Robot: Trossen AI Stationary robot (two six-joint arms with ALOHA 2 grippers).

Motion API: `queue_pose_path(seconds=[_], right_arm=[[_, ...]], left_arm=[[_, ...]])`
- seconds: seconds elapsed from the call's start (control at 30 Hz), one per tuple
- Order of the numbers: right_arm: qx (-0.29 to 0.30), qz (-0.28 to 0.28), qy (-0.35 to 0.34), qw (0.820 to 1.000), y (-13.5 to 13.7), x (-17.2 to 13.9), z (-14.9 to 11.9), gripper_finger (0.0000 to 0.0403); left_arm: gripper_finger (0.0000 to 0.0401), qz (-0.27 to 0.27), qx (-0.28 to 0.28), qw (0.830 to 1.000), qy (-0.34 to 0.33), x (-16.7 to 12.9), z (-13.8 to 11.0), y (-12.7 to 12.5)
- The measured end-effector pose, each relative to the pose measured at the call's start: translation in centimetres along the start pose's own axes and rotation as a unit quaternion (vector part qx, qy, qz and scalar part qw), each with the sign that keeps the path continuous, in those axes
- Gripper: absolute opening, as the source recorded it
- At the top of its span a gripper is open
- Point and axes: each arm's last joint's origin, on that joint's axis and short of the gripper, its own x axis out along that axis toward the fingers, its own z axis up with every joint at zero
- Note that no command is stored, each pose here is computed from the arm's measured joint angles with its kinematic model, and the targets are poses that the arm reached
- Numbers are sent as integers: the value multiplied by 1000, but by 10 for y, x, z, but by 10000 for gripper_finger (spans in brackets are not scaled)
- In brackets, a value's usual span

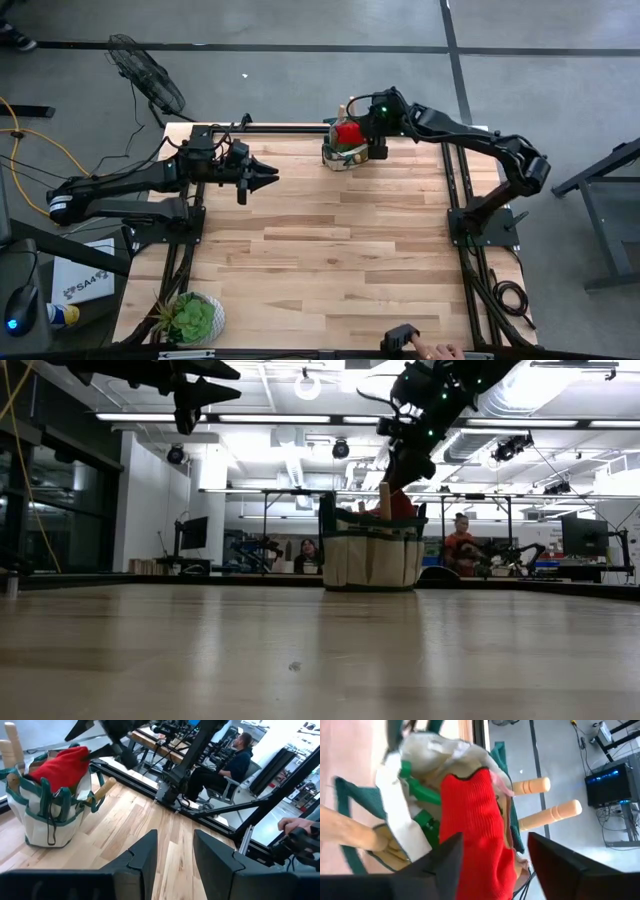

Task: Pick & Place Garden tools in Gardening bag
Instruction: Put the red gloves into the gardening bag, then return to Home Position

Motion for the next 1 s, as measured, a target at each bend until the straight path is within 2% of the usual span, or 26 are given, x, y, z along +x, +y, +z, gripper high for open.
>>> queue_pose_path(seconds=[0.17,0.33,0.5,0.57,0.63,0.8,0.87,1.0], right_arm=[[23,-13,-1,1000,4,-9,6,262],[135,-25,-17,990,6,-30,11,283],[234,-7,-33,972,11,-69,11,282],[275,27,-50,960,13,-88,8,283],[302,84,-62,948,18,-105,5,284],[327,225,-111,911,37,-131,-11,282],[339,252,-135,896,48,-134,-19,283],[377,267,-176,869,74,-133,-40,282]], left_arm=[[124,-7,11,1000,-9,-6,2,-3],[124,-24,14,999,-24,-17,6,-7],[124,-44,37,998,-37,-33,8,-14],[124,-31,48,998,-38,-40,7,-14],[124,-11,58,997,-44,-46,7,-14],[124,15,60,996,-59,-54,-6,-9],[124,18,58,996,-60,-54,-16,-4],[124,2,46,996,-76,-52,-37,5]])
